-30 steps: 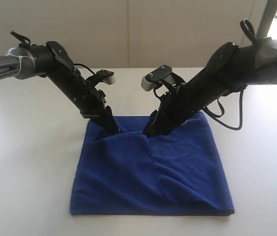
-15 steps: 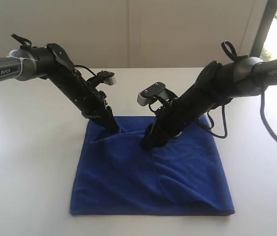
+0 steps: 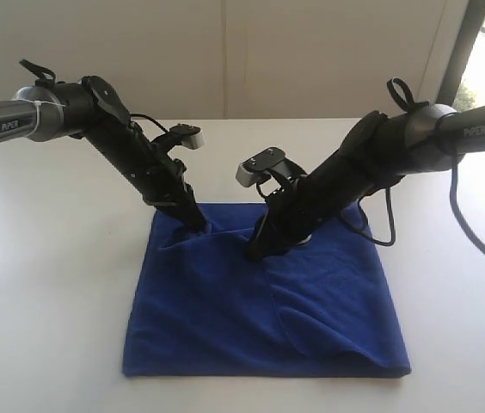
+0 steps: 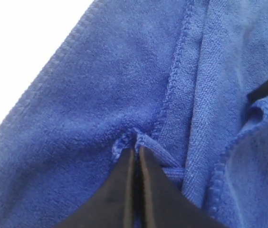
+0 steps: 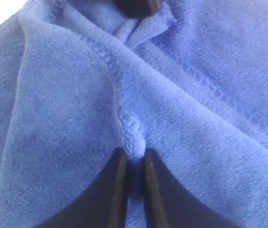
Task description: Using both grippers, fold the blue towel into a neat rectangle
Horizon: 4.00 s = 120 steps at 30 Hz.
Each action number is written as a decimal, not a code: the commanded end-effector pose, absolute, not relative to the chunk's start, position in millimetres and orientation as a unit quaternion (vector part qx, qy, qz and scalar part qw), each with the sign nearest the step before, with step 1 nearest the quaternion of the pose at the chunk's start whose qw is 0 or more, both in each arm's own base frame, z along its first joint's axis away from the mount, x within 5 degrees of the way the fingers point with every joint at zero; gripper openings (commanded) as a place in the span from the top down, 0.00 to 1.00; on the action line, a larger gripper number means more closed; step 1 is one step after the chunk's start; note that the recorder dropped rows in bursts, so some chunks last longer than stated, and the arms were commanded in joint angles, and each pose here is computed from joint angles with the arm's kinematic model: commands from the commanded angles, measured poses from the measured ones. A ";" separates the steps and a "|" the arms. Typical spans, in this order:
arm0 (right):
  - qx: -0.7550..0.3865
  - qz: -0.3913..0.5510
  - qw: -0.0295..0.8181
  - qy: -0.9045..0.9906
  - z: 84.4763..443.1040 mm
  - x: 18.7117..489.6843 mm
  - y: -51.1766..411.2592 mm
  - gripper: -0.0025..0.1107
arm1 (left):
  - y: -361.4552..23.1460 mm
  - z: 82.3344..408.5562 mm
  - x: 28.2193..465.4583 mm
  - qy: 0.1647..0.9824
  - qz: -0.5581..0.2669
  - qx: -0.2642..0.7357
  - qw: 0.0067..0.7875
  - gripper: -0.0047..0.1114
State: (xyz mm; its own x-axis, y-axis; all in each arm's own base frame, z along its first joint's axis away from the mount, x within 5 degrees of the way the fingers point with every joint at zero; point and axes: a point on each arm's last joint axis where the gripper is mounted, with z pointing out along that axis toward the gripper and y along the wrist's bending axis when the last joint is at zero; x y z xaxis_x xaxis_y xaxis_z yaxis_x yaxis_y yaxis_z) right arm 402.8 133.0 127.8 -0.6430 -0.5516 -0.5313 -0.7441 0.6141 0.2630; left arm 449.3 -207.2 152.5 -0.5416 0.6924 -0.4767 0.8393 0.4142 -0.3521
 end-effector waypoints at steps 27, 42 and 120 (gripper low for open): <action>-0.516 0.345 0.139 0.772 208.1 334.0 200.0 0.97 | -207.0 241.1 443.9 0.826 -0.268 0.433 0.242 0.96; -0.544 0.328 0.156 0.757 205.5 320.0 235.1 0.97 | -188.9 230.0 448.2 0.873 -0.165 0.413 0.202 0.96; -0.532 0.268 0.167 0.786 176.8 308.9 277.2 0.98 | -177.0 191.5 464.8 0.887 -0.073 0.438 0.126 0.96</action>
